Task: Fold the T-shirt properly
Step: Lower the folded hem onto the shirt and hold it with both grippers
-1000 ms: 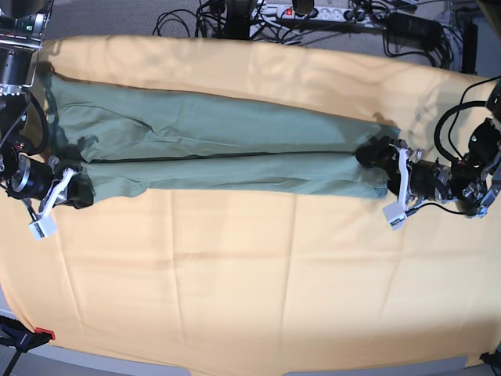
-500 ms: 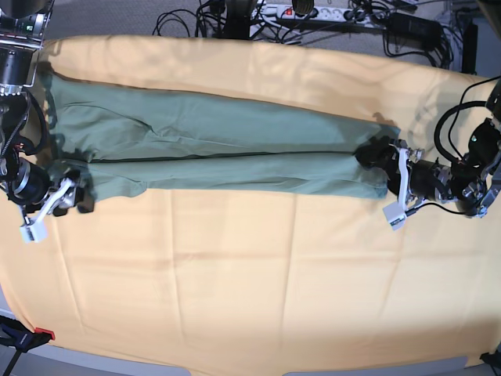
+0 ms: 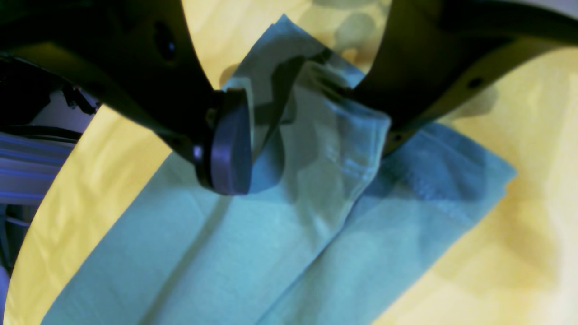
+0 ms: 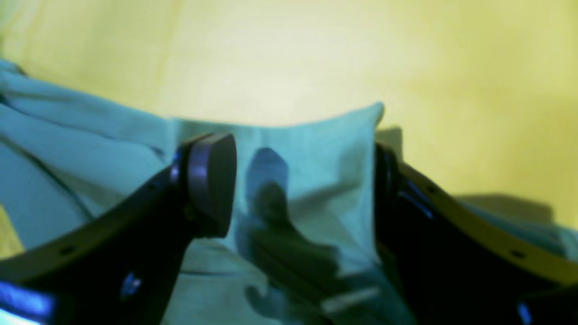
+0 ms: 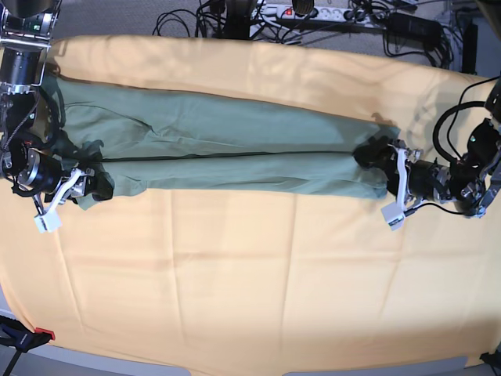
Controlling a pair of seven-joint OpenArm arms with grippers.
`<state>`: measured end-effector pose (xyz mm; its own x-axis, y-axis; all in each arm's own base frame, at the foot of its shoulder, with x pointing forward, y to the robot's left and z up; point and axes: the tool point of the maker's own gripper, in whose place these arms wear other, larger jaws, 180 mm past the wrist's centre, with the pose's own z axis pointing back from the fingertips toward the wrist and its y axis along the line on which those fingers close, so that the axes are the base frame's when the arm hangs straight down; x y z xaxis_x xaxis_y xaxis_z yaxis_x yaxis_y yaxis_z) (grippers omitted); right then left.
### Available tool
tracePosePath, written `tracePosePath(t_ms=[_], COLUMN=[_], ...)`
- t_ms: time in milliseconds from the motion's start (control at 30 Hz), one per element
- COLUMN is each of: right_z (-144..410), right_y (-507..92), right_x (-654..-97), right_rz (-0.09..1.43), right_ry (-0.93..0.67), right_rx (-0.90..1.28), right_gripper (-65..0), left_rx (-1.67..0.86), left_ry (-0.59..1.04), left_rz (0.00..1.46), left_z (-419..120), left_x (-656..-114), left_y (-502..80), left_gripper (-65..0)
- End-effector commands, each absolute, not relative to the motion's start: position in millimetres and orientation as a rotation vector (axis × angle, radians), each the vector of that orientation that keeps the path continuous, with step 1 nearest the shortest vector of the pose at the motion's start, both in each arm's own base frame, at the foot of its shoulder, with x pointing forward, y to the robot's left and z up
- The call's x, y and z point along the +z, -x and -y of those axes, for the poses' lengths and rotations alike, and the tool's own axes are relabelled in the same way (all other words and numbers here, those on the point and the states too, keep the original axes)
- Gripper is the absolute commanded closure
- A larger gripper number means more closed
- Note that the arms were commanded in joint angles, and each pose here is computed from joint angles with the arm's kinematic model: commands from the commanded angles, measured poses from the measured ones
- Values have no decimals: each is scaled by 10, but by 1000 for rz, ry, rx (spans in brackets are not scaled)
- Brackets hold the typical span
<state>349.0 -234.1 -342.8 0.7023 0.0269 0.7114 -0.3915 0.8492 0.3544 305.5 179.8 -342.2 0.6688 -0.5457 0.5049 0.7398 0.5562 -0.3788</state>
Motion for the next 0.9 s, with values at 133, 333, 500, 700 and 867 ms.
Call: tracePosePath(t_ms=[133,333,500,700,867], right_z=[2374,2295,2217,2100,2016], right_y=[-3686,-3614,-3487,-3232,-2986], right_x=[-3089,-3088,-3093,-3005,-2974], right_rz=[858,829,804,801,769], right_ry=[-534,-586,-608,-564,-518], right_rx=[262,265,293,407,507], right_gripper=[-85,0,0,0,0], left_rx=[-776,-777,-778,-778,-778], left_ry=[611,610,607,608,607], left_rz=[403,403,402,403,403], left_z=[-1818,-1818,-1823,-1822,-1824], left_x=[-3269,-3268,-3271,-3270,-3270], left_y=[-3163,-3165,-3164,-3166,-3166], left_gripper=[-299,-299,-299,-299,-299])
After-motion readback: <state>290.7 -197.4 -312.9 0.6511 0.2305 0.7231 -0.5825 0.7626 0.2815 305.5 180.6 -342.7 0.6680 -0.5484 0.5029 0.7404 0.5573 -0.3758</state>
